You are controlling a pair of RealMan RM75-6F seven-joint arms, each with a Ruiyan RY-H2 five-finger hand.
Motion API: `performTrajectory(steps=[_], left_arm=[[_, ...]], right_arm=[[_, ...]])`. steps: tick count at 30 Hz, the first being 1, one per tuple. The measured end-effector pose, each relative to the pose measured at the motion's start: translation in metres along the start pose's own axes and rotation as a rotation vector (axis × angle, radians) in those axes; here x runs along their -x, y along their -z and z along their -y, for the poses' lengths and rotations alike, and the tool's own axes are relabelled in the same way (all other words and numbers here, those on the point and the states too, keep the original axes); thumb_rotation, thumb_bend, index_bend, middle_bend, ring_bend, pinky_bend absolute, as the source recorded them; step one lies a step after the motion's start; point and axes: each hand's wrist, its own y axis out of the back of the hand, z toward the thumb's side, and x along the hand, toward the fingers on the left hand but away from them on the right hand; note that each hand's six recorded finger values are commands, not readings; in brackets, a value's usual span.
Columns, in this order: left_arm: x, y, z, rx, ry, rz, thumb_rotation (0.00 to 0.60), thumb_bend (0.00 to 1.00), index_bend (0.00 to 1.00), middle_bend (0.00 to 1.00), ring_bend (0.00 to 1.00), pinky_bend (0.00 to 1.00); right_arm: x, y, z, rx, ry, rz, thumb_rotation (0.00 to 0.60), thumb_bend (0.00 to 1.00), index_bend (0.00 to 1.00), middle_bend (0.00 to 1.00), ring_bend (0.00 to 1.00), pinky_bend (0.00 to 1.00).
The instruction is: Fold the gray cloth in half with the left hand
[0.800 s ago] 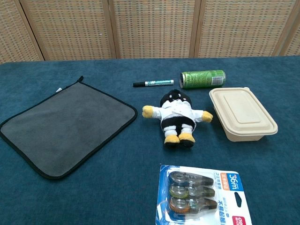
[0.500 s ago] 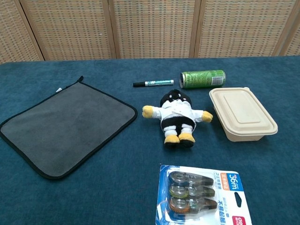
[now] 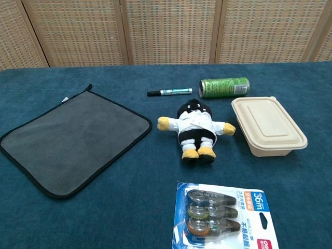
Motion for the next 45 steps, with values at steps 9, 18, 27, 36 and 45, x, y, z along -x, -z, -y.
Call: performTrajectory(steps=[9,18,27,36,45], left_arm=[[-0.116,-0.045,-0.008,-0.087,0.078,0.133,0.600,0.22,0.21,0.00,0.00,0.00],[-0.200,-0.080,0.005,-0.163,0.138,0.133,0.600,0.30,0.23,0.00,0.00,0.00],[-0.247,-0.101,0.033,-0.202,0.221,0.092,0.600,0.35,0.28,0.00,0.00,0.00],[-0.269,-0.126,0.068,-0.281,0.286,0.087,0.600,0.40,0.28,0.00,0.00,0.00],[-0.280,-0.137,0.086,-0.317,0.339,0.069,0.600,0.41,0.28,0.00,0.00,0.00]], right_arm=[[0.009,0.014,0.009,-0.015,-0.040,0.065,0.600,0.00,0.00,0.00,0.00,0.00],[0.012,0.029,0.007,-0.037,-0.034,0.136,0.600,0.00,0.00,0.00,0.00,0.00],[0.015,0.041,0.006,-0.035,-0.032,0.164,0.600,0.00,0.00,0.00,0.00,0.00],[0.017,0.043,0.009,-0.037,-0.040,0.164,0.600,0.00,0.00,0.00,0.00,0.00],[0.018,0.048,0.011,-0.037,-0.050,0.184,0.600,0.00,0.00,0.00,0.00,0.00]])
